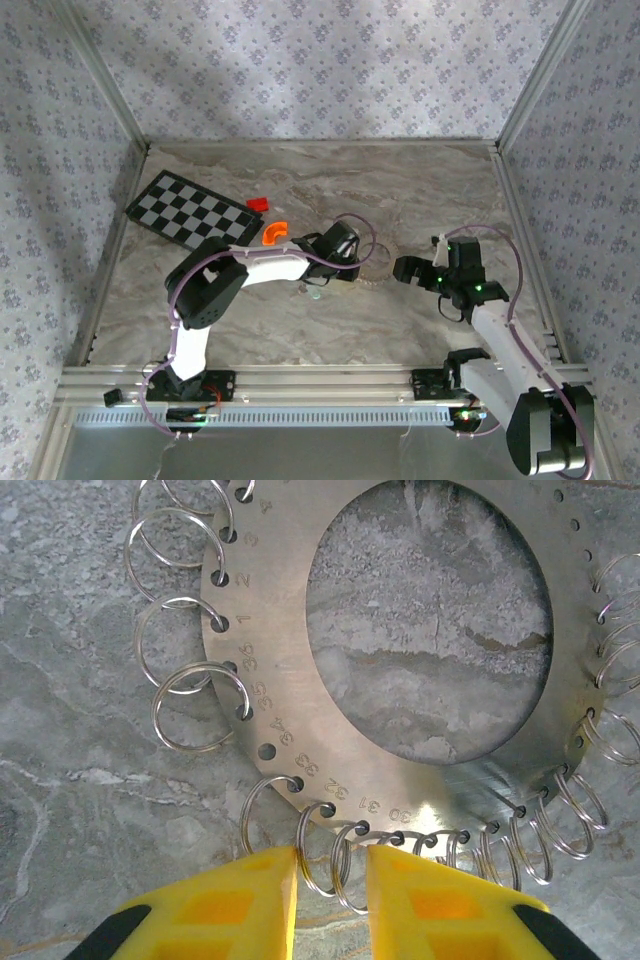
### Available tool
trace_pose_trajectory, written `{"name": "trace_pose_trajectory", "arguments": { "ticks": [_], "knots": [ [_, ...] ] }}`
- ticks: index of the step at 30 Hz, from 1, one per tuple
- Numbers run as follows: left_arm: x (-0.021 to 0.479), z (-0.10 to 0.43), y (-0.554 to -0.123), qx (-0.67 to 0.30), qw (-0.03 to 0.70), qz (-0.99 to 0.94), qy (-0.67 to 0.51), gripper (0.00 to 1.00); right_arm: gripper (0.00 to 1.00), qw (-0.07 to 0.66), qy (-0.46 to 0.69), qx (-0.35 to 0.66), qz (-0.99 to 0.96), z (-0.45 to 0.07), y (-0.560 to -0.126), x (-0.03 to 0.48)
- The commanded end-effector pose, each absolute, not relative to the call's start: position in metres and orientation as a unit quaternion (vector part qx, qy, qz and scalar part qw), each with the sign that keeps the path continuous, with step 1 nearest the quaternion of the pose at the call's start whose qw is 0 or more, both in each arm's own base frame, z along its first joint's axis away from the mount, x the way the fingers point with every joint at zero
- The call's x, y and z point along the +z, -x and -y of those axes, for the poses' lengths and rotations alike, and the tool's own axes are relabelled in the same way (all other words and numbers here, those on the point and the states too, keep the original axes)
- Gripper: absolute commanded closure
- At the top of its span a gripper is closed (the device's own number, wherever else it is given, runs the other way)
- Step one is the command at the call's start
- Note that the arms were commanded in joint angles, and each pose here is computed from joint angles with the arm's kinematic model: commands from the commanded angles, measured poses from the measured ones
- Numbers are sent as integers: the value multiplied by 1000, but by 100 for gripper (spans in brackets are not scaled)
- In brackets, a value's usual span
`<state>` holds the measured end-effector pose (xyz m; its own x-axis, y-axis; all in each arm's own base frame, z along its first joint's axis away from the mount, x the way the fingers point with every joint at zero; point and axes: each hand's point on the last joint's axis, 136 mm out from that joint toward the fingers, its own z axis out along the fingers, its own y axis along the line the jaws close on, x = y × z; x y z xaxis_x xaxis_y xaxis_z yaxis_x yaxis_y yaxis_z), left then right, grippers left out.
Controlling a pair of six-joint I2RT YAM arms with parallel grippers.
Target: Put the keys on the keyring
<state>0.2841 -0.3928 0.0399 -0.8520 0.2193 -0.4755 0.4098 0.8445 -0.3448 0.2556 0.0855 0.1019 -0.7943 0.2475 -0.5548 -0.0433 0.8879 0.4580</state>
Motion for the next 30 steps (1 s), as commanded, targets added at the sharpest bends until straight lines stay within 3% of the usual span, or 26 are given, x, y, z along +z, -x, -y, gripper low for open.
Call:
{"name": "trace_pose_trajectory", "arguments": {
  "ticks": [1,30],
  "knots": [
    [44,396,-286,-215,222,-936,-169,76,0,321,-55,235,-916,-85,-254,105],
    [58,404,-286,-210,250,-930,-166,81,0,328,-59,237,-913,-81,-251,112]
  ]
}}
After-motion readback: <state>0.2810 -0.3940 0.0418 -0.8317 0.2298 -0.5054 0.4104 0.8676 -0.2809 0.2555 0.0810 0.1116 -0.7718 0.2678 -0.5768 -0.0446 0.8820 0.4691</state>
